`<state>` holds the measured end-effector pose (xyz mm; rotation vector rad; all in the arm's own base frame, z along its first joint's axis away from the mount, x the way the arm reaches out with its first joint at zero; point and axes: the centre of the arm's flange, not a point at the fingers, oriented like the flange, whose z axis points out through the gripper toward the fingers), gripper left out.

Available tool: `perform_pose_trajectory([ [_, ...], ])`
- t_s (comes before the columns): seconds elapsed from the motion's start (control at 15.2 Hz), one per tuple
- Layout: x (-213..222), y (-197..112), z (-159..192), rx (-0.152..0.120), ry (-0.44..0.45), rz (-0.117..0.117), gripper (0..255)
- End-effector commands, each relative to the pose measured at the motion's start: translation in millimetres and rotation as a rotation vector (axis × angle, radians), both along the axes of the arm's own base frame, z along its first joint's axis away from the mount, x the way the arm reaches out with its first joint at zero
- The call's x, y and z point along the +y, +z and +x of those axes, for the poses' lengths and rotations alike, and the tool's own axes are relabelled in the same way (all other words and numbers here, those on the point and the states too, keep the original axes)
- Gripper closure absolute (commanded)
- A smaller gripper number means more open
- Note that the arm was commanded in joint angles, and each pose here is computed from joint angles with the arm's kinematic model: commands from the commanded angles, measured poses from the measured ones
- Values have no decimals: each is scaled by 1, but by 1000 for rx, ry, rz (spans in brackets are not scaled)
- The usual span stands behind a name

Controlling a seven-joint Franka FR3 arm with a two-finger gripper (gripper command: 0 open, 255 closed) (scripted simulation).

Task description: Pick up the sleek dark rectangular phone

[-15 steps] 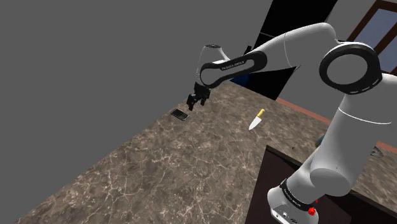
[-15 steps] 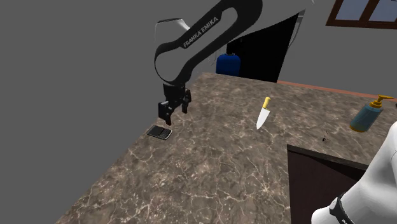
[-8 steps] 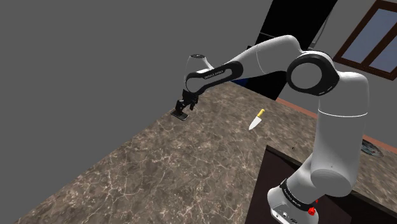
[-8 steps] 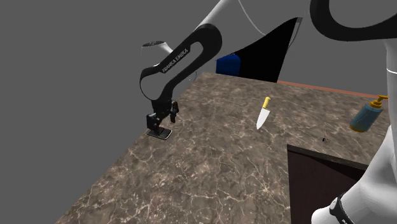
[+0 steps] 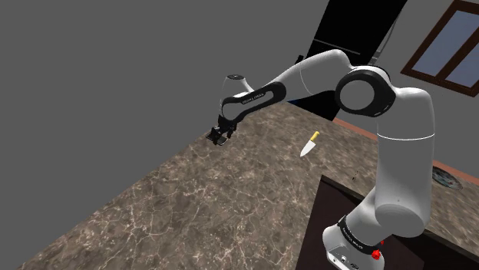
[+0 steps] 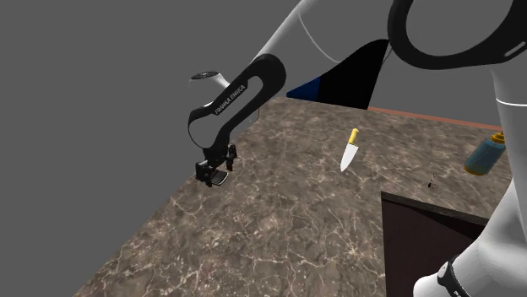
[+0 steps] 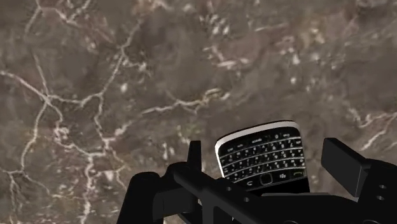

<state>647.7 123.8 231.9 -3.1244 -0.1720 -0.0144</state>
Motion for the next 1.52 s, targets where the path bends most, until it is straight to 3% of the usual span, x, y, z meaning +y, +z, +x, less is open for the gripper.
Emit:
perform_pose_trajectory([
  [0.0,0,-1,0,-1,0,0,255],
  [0.59,0,-2,0,-1,0,0,255],
  [1.45,0,67,0,-1,0,0,255],
])
